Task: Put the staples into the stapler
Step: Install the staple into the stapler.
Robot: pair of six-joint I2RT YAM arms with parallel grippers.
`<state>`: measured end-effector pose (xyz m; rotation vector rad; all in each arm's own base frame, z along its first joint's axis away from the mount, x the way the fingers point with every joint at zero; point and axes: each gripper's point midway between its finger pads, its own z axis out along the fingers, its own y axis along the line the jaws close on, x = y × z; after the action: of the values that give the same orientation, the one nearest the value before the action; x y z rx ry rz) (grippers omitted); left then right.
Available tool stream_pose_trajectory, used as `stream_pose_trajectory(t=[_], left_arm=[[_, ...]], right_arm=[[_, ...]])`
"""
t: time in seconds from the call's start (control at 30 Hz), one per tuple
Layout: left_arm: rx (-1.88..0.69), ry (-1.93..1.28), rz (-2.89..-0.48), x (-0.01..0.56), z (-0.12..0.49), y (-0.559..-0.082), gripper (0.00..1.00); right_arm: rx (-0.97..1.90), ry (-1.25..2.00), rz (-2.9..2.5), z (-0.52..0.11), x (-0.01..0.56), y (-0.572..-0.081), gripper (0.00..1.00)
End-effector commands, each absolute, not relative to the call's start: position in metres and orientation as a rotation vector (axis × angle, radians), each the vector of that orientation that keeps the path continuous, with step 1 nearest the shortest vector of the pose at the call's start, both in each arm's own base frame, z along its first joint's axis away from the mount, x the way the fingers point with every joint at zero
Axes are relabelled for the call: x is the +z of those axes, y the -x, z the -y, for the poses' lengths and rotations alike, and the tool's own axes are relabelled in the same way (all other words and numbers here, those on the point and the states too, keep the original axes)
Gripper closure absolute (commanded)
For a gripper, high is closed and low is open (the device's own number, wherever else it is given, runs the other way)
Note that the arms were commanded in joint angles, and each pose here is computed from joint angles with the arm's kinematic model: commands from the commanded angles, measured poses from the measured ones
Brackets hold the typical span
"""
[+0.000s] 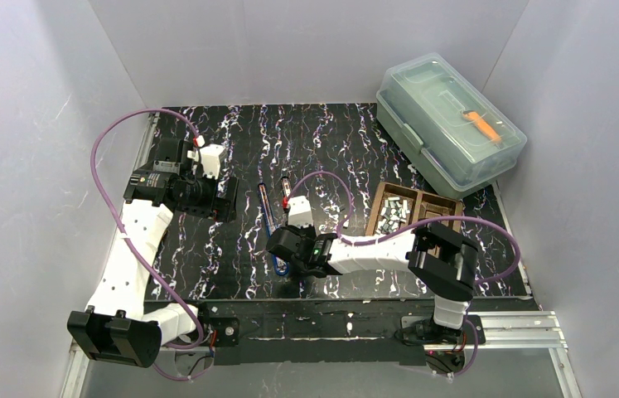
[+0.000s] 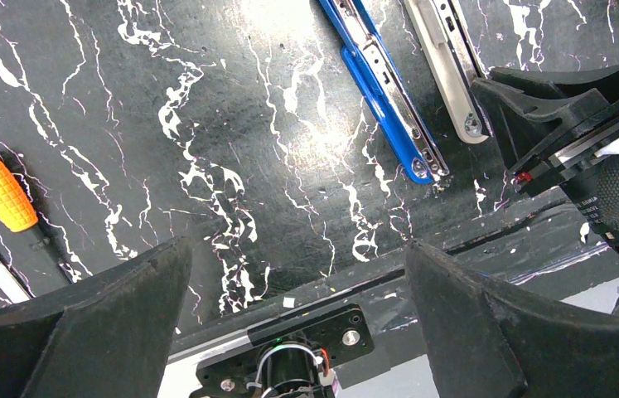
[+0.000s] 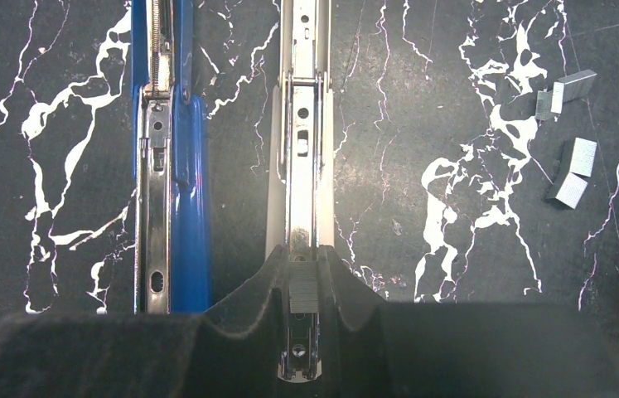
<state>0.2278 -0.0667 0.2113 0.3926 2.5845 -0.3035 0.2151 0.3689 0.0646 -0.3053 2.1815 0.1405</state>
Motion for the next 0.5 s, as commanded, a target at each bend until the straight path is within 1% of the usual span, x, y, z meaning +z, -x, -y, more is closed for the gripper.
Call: stream_pose_trajectory(t=[0.0, 0.27, 0.47], left_arm=[[-0.306, -0.396, -2.565, 0.215, 0.066, -0.225, 0.01], [-0.304, -0.395, -2.566, 0.215, 0.066, -0.225, 0.01], [-0.306, -0.397, -2.565, 0.215, 0.066, -0.224, 0.01]], right_arm=[[0.200, 0.273, -2.148, -0.385, 0.078, -0.218, 0.99], [0.246, 0.251, -2.127, -0.389, 0.094, -0.219, 0.99], [0.251, 0.247, -2.130, -0.388, 0.094, -0.218, 0.99]])
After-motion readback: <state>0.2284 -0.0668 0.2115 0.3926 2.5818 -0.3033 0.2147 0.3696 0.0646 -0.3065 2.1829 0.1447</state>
